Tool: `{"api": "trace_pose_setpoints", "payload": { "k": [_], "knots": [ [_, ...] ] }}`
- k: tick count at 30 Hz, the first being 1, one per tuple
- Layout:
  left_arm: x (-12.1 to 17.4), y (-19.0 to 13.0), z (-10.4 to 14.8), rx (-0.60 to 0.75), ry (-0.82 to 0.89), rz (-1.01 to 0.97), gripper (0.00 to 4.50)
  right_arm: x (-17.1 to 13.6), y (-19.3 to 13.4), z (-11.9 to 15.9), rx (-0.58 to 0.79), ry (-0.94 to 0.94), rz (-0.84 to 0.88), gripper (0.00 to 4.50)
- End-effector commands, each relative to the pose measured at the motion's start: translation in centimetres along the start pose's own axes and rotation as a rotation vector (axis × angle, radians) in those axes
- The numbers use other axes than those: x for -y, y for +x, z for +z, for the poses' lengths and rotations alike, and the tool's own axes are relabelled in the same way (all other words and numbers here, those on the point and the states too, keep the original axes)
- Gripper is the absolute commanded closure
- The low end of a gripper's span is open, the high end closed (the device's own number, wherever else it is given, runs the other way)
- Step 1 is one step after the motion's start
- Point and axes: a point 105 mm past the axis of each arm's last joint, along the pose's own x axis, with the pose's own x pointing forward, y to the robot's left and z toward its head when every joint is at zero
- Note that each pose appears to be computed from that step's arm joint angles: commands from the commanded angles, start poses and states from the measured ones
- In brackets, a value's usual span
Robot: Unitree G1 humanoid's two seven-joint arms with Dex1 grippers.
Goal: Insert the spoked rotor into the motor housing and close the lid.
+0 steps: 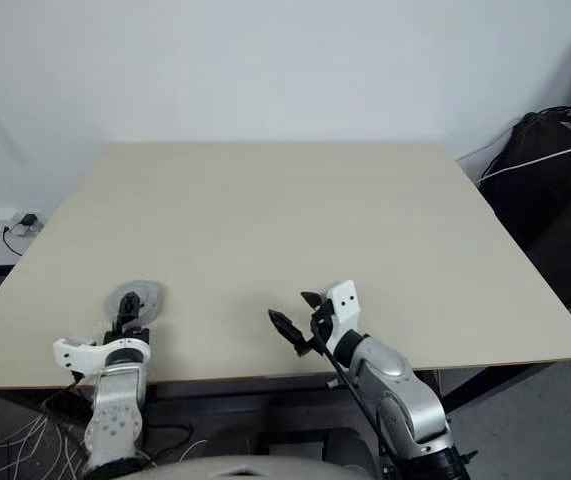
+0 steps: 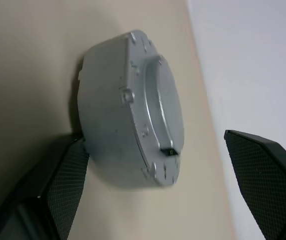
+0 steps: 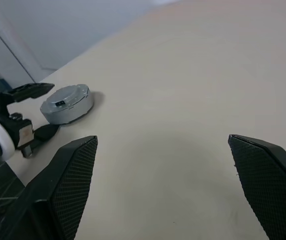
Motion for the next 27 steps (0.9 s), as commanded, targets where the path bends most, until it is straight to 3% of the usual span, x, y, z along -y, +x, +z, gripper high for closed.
{"api": "trace_pose_setpoints", "payload": {
  "k": [1,6,12,17,27],
  "knots": [
    [-0.5,-3.1,-5.1,-0.111,-0.157,0.076,0.02,-0.4,0.3,1.1,0.030,-0.019,0.030,0.00],
    [-0.2,-5.1,-5.7,-0.229,-0.105,0.058,0.02,-0.5,0.3,1.1,0.032,-0.019,0.039,0.00],
    [4.2,-6.3,-7.5,-0.402,0.283,-0.223,0.02,-0.2,0.2,1.3,0.050,-0.008,0.014,0.00],
    [7.3,-5.1,-7.6,-0.298,0.580,-0.421,0.02,0.8,-0.1,1.5,0.080,-0.072,-0.078,0.00],
    [8.8,-4.4,-8.4,-0.144,0.943,-0.634,0.02,2.9,-1.6,1.4,0.144,-0.199,-0.276,0.00]
  ]
}}
